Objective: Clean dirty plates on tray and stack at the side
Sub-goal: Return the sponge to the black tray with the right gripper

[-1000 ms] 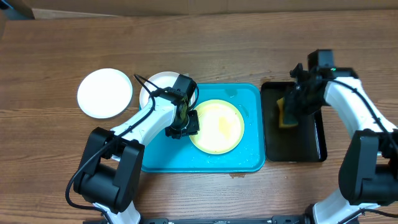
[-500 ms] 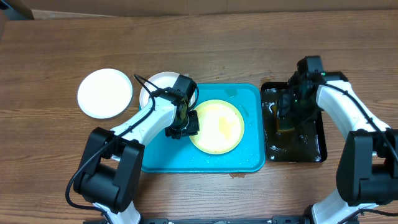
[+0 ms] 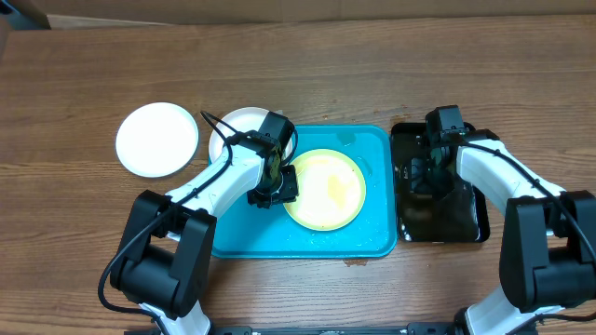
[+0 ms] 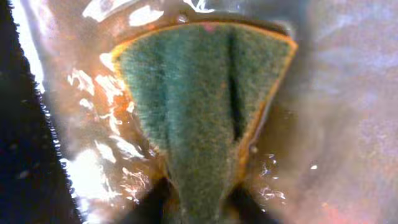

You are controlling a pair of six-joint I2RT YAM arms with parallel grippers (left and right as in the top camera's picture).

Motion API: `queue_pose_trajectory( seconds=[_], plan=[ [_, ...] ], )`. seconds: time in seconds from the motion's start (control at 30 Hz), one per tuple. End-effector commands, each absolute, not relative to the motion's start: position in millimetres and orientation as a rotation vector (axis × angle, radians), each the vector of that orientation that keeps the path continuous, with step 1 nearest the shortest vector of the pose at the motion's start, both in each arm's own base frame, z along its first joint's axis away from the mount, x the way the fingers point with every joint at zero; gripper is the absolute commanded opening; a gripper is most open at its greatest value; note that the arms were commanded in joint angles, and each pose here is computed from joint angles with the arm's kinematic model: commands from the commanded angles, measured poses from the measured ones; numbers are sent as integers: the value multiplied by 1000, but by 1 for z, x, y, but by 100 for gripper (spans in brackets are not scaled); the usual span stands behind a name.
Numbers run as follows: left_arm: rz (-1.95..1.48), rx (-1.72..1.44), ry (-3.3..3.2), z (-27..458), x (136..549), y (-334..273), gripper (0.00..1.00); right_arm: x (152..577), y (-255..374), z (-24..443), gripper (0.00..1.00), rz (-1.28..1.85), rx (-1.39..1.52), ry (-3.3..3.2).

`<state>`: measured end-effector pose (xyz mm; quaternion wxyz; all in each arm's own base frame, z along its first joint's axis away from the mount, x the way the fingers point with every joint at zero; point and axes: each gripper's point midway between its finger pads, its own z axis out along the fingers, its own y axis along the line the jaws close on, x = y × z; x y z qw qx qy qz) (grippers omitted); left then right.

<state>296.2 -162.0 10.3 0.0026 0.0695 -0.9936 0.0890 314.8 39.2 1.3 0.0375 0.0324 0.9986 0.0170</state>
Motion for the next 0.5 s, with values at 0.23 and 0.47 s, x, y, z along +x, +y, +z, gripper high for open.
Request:
queue_pose_trajectory(
  seconds=[0.23, 0.47],
  plan=[
    [267, 166, -3126, 10, 294, -164, 38, 326, 40, 9, 24, 55, 94, 3029],
    [266, 166, -3125, 10, 294, -164, 38, 338, 41, 12, 88, 64, 93, 2984]
  ],
)
